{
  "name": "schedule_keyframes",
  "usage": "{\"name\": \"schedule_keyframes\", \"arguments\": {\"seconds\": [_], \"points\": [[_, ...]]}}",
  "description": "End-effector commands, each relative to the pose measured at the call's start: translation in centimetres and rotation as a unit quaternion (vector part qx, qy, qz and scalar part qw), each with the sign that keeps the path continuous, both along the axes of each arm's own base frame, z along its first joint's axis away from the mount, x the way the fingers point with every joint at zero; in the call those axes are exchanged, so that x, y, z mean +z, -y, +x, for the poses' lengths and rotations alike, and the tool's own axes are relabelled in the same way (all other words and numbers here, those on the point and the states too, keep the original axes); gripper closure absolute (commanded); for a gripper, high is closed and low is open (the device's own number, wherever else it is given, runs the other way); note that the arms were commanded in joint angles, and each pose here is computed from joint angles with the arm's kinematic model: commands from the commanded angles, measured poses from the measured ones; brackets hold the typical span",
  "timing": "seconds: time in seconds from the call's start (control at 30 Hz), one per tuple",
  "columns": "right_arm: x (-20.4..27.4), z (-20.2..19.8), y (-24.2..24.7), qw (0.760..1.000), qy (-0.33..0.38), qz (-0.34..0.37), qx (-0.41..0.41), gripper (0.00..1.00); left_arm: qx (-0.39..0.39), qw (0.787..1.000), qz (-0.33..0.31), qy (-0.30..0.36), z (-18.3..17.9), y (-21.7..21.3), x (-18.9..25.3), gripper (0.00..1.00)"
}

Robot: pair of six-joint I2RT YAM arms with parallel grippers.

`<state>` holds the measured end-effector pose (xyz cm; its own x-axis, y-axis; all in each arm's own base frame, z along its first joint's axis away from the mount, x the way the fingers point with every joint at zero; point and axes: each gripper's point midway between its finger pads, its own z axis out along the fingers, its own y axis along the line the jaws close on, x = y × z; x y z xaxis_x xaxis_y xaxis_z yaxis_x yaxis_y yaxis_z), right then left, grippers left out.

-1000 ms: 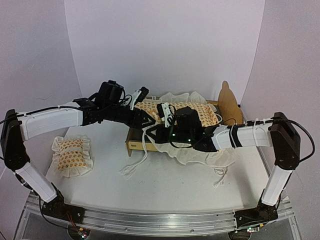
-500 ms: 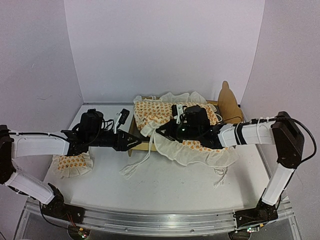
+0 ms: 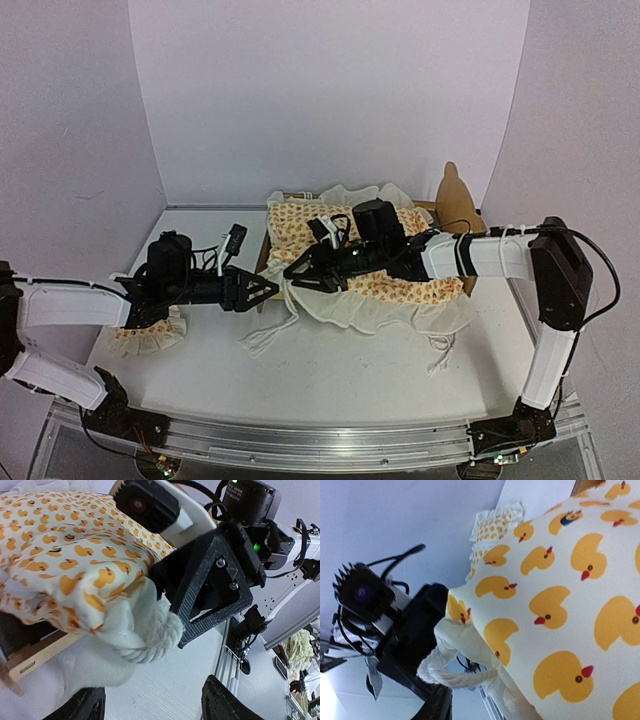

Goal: Set up the pet bed

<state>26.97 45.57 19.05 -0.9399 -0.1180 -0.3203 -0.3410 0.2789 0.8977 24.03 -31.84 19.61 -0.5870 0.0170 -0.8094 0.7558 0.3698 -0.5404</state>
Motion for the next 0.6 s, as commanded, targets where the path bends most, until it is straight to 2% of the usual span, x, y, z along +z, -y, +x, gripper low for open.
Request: {"name": "schedule_keyframes", "arguments": {"seconds": [0.0,0.1,0.23,0.33,0.53,0.57], "points": [[-1.3,-4.6,2.8,0.992,0.039,-0.09,0.079,0.54,0.123,0.992,-0.01,-0.025,1.7,-4.6,0.6,0.3],[-2.2,-6.3,4.8,0.972,0.106,-0.173,0.114,0.44,0.153,0.985,-0.02,-0.081,2.5,-7.2,-0.6,0.3],[-1.8,-7.9,5.0,0.962,0.126,-0.187,0.153,0.38,0.101,0.99,-0.021,-0.096,1.8,-6.5,-1.0,0.34],[-1.9,-8.0,4.9,0.96,0.135,-0.194,0.153,0.38,0.08,0.992,-0.008,-0.096,1.2,-6.3,-2.1,0.38],[-2.5,-9.8,2.7,0.953,0.151,-0.194,0.18,0.42,0.042,0.991,0.013,-0.127,-1.7,-6.7,-5.8,0.36],[-2.9,-10.0,2.3,0.952,0.15,-0.194,0.182,0.43,0.043,0.99,0.017,-0.134,-2.0,-6.9,-6.4,0.39]]}}
